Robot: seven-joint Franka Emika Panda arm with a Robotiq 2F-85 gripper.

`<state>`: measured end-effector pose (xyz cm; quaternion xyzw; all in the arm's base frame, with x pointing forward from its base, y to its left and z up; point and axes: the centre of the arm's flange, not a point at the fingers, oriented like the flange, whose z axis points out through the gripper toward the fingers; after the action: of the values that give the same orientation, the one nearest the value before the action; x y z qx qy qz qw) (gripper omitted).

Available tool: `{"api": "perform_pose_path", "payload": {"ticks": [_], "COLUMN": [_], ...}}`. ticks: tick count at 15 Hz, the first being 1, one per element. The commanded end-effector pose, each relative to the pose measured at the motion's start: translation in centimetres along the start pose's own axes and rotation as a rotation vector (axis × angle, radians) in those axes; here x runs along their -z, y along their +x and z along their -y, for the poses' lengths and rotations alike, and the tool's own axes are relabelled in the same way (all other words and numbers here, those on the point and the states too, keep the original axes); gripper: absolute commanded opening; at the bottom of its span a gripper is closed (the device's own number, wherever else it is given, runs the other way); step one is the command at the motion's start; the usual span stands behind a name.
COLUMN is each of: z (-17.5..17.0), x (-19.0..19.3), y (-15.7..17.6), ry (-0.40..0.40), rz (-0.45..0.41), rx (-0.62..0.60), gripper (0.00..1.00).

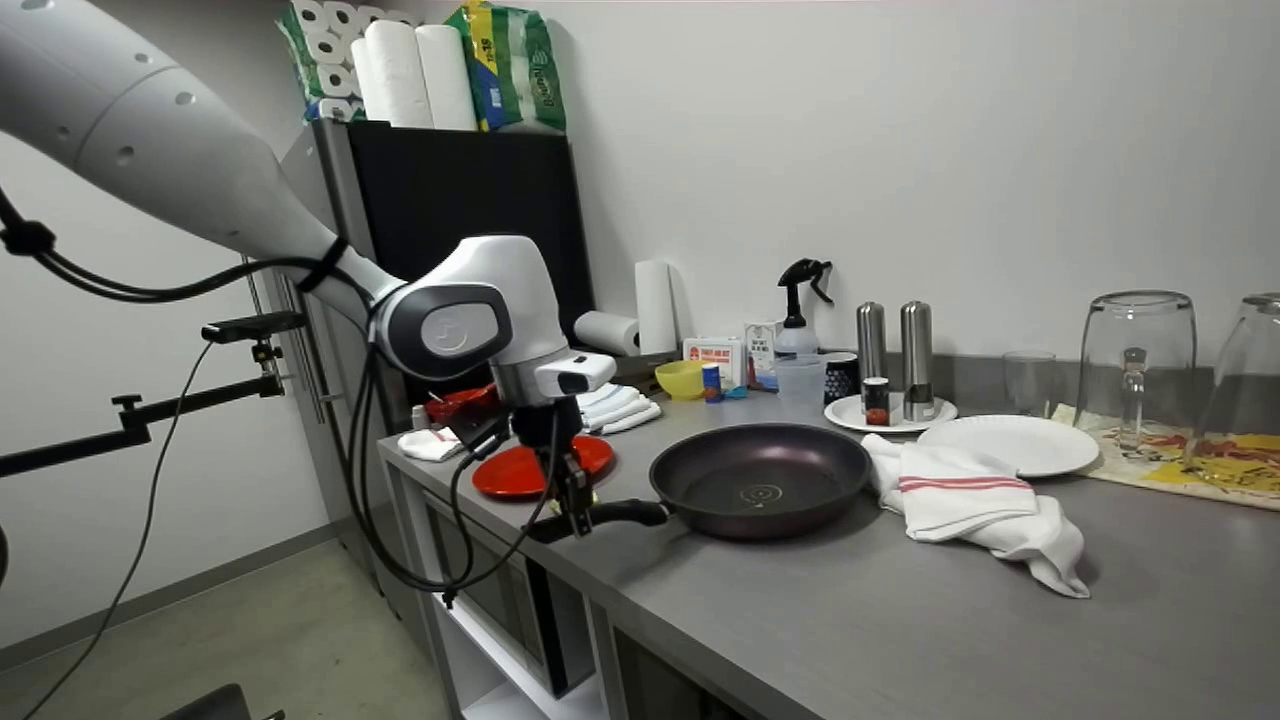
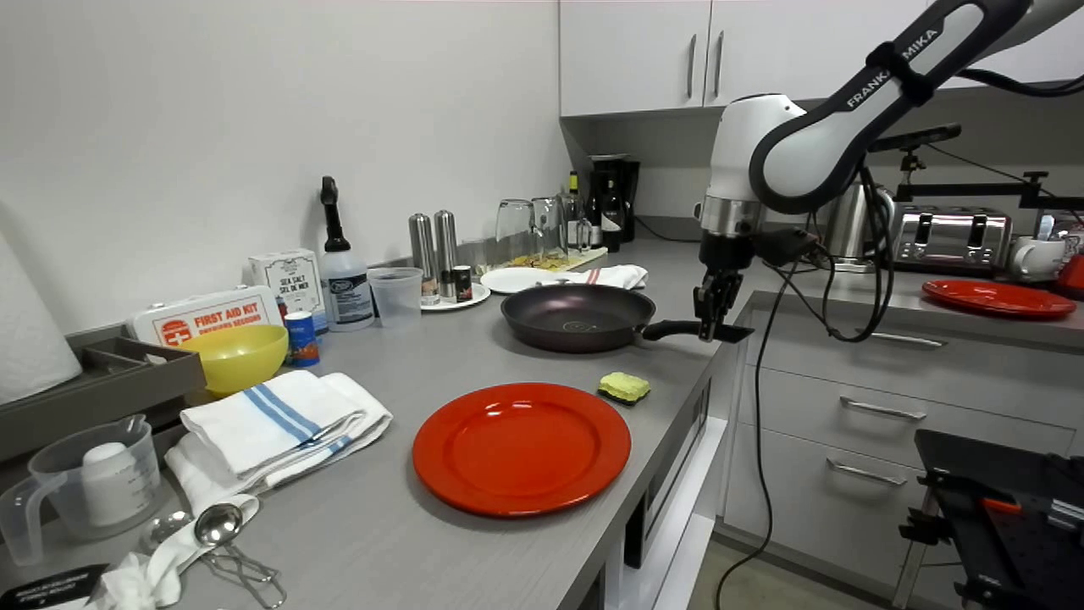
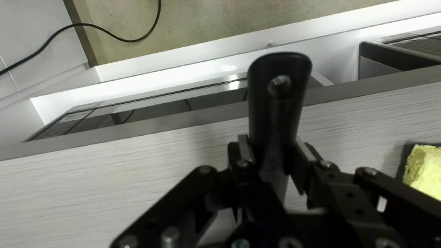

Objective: Move the pan to the left then move it forwards.

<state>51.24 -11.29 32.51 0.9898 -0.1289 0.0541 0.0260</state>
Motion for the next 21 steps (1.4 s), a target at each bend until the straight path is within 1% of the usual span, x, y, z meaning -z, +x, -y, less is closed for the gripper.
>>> {"api": "perform_pose_path", "payload": {"ticks": [1,8,16,19,21], "z": [-1.6,-2.5,-3.3,-3.1,-3.0], "x": [0.1,1.0,1.5,1.7,1.9], "y": [0.2,-0.7,-2.3,-2.7,-3.2], "ry": [-0.017,-0.004,0.031,0.048,0.055], "rz": [-0.002,0.027,0.107,0.135,0.145], "rx": [-0.058,-0.115,-0.230,-0.235,-0.209], "gripper": [0.07,0.07,0.07,0.07,0.07]}}
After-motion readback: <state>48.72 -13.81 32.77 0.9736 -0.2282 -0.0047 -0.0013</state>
